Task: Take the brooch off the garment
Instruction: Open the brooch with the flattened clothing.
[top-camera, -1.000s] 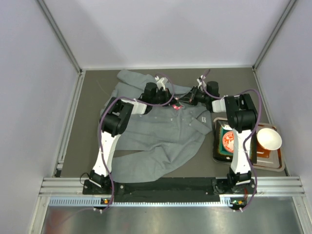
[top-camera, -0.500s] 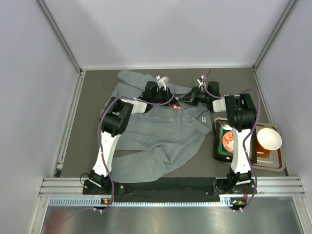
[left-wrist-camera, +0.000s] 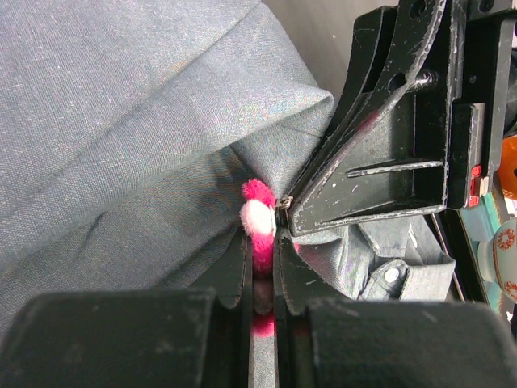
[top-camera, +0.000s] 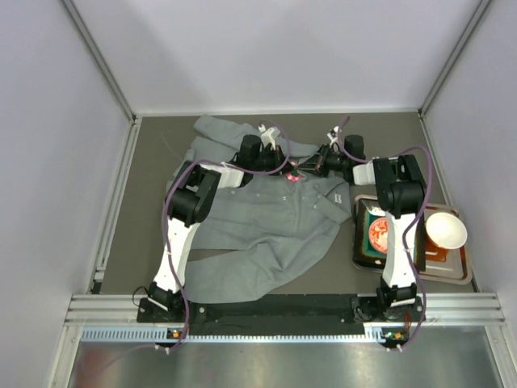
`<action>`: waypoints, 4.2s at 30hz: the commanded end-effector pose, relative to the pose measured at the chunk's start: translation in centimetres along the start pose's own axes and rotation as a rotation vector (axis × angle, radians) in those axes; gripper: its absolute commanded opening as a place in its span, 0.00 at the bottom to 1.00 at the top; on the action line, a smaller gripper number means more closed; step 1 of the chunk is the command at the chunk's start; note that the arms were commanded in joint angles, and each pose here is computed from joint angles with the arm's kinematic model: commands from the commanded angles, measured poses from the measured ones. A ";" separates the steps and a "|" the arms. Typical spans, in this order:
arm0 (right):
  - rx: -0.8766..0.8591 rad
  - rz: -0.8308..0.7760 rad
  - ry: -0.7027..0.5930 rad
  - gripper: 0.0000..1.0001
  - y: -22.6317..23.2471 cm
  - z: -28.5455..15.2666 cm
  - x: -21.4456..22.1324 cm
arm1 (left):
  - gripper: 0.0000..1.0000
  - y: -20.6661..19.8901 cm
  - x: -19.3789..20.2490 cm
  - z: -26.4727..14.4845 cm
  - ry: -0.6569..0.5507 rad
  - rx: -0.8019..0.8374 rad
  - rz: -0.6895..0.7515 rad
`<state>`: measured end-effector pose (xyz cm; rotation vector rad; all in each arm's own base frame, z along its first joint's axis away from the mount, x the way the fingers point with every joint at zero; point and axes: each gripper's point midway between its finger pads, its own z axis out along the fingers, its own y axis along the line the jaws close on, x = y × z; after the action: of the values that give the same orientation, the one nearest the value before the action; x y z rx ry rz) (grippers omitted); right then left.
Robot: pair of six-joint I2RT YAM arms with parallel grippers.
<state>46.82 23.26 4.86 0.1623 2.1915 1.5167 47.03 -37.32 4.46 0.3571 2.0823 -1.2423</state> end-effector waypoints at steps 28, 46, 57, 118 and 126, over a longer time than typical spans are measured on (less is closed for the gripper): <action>0.056 -0.212 0.245 0.00 0.5 2.3 4.5 | 0.00 -0.7 2.3 0.9 0.086 0.014 0.053; 0.080 -0.149 -0.056 0.27 1.0 0.1 -2.1 | 0.00 -0.5 2.7 0.9 0.097 0.012 0.035; 0.041 -0.048 -0.093 0.26 -0.7 -0.1 -2.9 | 0.00 -0.5 2.7 0.8 0.097 0.012 0.034; 0.033 -0.059 -0.115 0.04 -0.1 -0.1 -0.8 | 0.00 -0.4 2.9 1.0 0.091 0.027 -0.026; 0.002 -0.021 -0.060 0.00 -0.3 0.7 -0.1 | 0.00 -0.5 2.9 1.1 0.094 0.033 -0.022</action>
<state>46.91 22.57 5.21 0.2075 2.1297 1.4610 46.60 -38.25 4.61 0.3713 2.1076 -1.2719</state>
